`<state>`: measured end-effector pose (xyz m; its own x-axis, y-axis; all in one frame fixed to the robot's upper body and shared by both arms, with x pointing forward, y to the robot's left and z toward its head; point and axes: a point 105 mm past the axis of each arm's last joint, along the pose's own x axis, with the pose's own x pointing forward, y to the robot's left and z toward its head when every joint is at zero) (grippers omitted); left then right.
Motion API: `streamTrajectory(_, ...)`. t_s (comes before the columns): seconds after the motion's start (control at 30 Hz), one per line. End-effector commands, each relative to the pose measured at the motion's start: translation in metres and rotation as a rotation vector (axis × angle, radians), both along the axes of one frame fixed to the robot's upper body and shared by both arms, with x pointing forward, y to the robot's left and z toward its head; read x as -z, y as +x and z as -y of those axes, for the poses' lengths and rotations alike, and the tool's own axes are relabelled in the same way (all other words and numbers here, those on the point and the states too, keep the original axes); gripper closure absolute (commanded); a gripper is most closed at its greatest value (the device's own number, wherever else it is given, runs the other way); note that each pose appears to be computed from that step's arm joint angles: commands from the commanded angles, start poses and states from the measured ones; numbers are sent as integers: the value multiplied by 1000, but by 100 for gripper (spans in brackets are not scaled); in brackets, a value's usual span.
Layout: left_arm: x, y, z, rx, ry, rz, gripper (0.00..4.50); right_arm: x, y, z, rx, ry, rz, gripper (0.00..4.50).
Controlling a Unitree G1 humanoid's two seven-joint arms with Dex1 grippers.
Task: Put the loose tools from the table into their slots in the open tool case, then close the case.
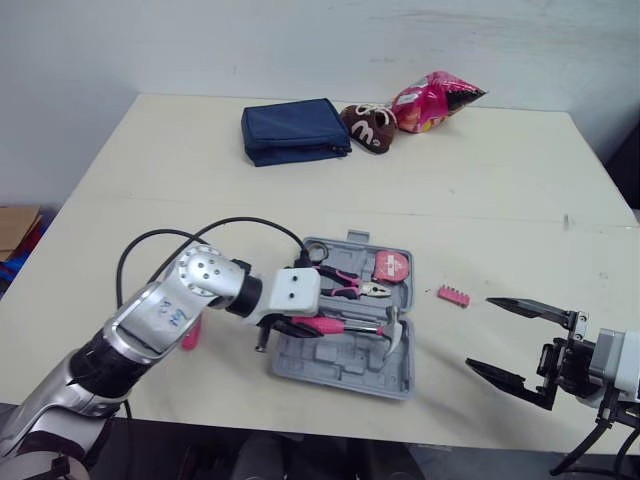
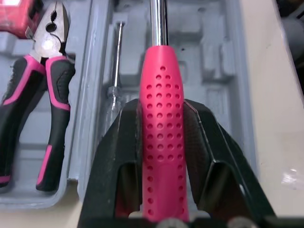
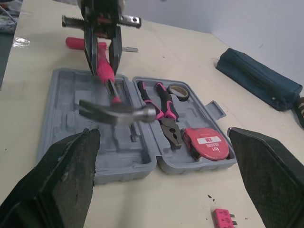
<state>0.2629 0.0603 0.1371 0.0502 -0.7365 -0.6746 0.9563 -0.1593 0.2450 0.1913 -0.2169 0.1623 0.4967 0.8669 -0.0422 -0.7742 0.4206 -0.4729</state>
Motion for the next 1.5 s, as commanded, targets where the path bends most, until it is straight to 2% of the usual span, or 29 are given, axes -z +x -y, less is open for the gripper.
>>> streamTrajectory(0.03, -2, 3, 9, 15, 32, 33, 394, -9, -3, -2, 17, 11, 42, 0)
streamTrajectory(0.7, 16, 14, 11, -2, 147, 35, 394, -7, -5, -5, 61, 15, 66, 0)
streamTrajectory(0.9, 12, 18, 11, -44, 119, 27, 394, -8, -5, -8, 64, 20, 69, 0)
streamTrajectory(0.97, 9, 16, 10, -24, 109, 34, 290, -10, -4, -10, 62, 19, 70, 0)
streamTrajectory(1.0, 6, 15, 11, -15, 99, 40, 254, -10, -4, -10, 62, 20, 71, 0)
streamTrajectory(1.13, -15, 12, 19, 36, -31, 68, 69, -12, -3, -12, 63, 17, 71, 0)
streamTrajectory(1.23, -28, 8, 17, 88, -149, 69, 69, -13, -3, -13, 63, 16, 69, 0)
streamTrajectory(1.33, -27, 6, 11, 107, -208, 69, 69, -14, -2, -13, 64, 15, 68, 0)
streamTrajectory(1.43, -28, 8, 13, 68, -356, 44, 154, -14, -2, -13, 68, 16, 67, 0)
streamTrajectory(1.5, -25, 9, 13, 53, -392, 36, 249, -14, -1, -13, 68, 15, 68, 0)
